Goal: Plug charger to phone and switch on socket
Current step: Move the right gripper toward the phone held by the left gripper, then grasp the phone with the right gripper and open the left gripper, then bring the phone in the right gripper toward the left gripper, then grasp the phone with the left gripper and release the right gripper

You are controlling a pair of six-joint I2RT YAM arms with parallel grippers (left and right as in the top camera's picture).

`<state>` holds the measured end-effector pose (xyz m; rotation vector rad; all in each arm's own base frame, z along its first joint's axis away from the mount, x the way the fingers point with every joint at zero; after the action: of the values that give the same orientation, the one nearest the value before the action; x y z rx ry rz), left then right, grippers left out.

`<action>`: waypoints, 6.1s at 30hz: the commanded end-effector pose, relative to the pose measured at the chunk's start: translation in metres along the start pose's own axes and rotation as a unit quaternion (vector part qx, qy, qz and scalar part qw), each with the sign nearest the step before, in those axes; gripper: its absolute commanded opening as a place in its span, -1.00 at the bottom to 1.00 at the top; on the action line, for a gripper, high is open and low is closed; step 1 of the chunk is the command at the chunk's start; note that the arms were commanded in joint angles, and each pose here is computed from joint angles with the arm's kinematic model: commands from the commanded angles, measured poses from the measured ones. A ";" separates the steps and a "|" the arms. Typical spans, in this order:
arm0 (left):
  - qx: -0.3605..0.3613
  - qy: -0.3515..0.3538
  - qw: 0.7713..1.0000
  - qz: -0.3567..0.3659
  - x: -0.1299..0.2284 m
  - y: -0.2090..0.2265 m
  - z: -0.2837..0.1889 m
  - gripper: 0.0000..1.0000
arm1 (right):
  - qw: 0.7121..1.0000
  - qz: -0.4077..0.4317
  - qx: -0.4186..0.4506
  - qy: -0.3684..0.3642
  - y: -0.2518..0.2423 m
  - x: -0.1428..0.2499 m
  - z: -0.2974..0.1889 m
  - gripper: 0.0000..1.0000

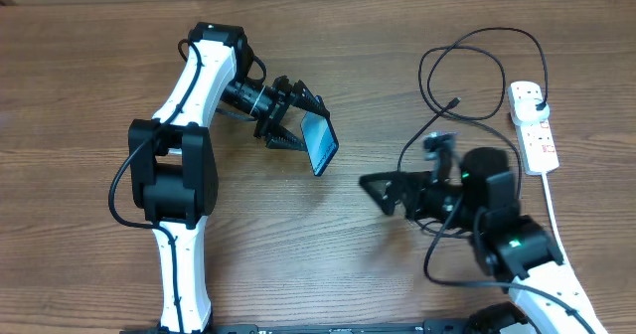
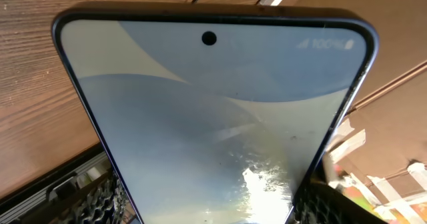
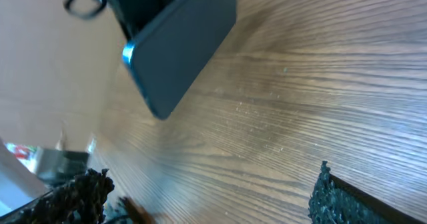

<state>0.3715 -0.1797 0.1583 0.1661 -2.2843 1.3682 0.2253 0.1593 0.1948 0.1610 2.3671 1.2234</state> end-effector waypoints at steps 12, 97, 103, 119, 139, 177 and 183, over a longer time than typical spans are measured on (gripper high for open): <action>0.031 -0.005 0.999 0.021 -0.004 -0.011 -0.003 -0.01 | 0.978 -0.059 0.060 -0.190 0.051 -0.011 0.016 0.99; -0.340 -0.298 0.870 0.194 0.193 -0.039 -0.133 0.61 | 0.943 0.280 -0.055 -0.171 0.015 -0.084 -0.001 -0.93; -0.321 -0.431 0.826 0.171 0.244 0.015 -0.120 0.82 | 0.951 0.272 -0.048 -0.141 0.014 -0.075 0.002 -0.93; 0.260 -0.415 0.870 0.059 0.134 0.027 -0.056 0.99 | 0.899 0.425 -0.091 -0.042 0.026 -0.060 0.040 -0.92; 0.273 -0.342 0.893 -0.107 0.081 0.043 0.000 0.76 | 0.893 0.430 -0.105 0.082 0.062 -0.004 0.091 -0.92; 0.269 -0.355 0.889 -0.108 0.078 0.042 0.005 -0.59 | 0.911 0.404 -0.064 0.048 0.043 -0.003 0.095 -0.92; 0.263 -0.359 0.889 -0.106 0.078 0.041 0.010 -0.91 | 0.912 0.401 -0.069 0.047 0.045 -0.004 0.095 -0.85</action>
<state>0.2843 -0.1548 0.1533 1.2202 -2.2628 2.0062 0.2684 0.2507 0.1745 1.2838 2.3347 1.7545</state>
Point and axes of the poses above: each gripper's point midway between its finger pads, its own z axis out along the fingers, its own y axis along the line the jaws close on, x = y × z, the point moved 4 cm from there along -z, back along the fingers, and after that the axes turned 12 degrees about z, right-handed, at the moved point
